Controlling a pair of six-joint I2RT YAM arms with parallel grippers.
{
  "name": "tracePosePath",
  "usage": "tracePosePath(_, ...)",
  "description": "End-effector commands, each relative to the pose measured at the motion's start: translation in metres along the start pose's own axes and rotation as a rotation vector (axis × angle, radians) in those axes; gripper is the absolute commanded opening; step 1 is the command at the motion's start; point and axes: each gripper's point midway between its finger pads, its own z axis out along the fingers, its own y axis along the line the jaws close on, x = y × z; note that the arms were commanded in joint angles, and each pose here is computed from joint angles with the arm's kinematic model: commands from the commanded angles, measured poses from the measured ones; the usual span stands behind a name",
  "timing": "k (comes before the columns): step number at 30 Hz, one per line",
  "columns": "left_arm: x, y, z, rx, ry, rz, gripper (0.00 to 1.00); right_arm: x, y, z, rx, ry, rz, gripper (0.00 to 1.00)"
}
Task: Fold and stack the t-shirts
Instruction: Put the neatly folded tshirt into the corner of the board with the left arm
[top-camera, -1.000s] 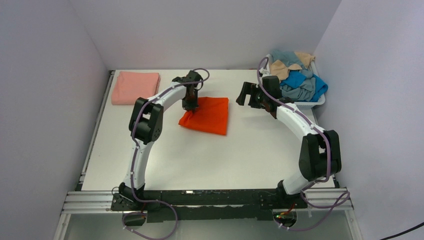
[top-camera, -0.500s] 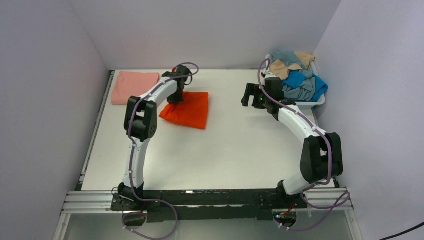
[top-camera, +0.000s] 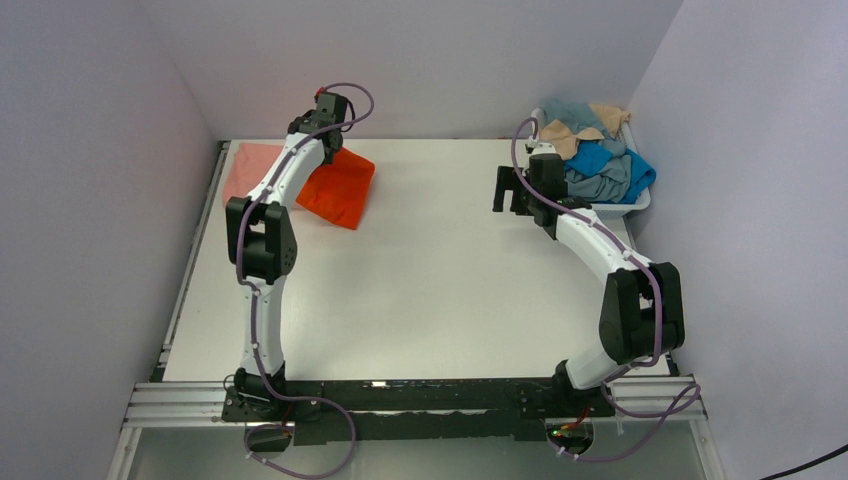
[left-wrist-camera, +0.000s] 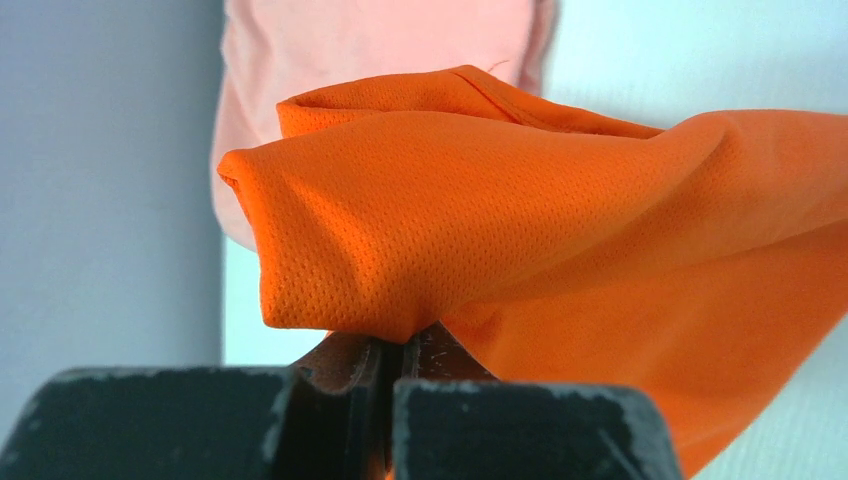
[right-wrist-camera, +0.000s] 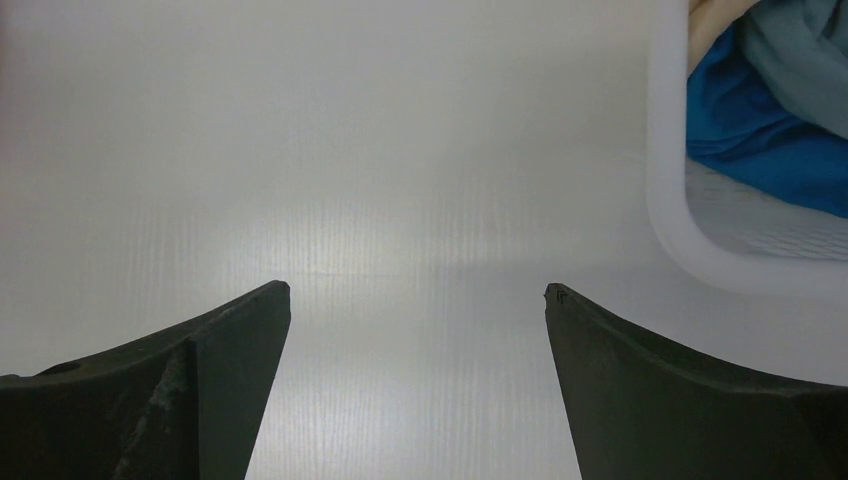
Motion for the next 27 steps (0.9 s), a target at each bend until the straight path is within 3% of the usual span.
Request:
tracePosePath(1,-0.053,0.068,-0.04,-0.119,-0.154,-0.027,0.0,-0.028,-0.009,-0.004,0.054,-0.07,-0.038,1.0)
tracePosePath(16,-0.091,0.108,-0.073,-0.083,-0.287,-0.094,0.0,-0.024,-0.017,0.001,0.089,-0.06,-0.056,1.0)
tracePosePath(20,-0.089,0.11,-0.055,-0.041,-0.278,-0.112,0.0,-0.022,-0.019,0.002,0.099,-0.049,-0.057,1.0)
tracePosePath(27,-0.076,0.126,0.012,-0.033,-0.231,-0.11,0.0,-0.02,-0.022,0.004,0.12,-0.022,-0.061,1.0)
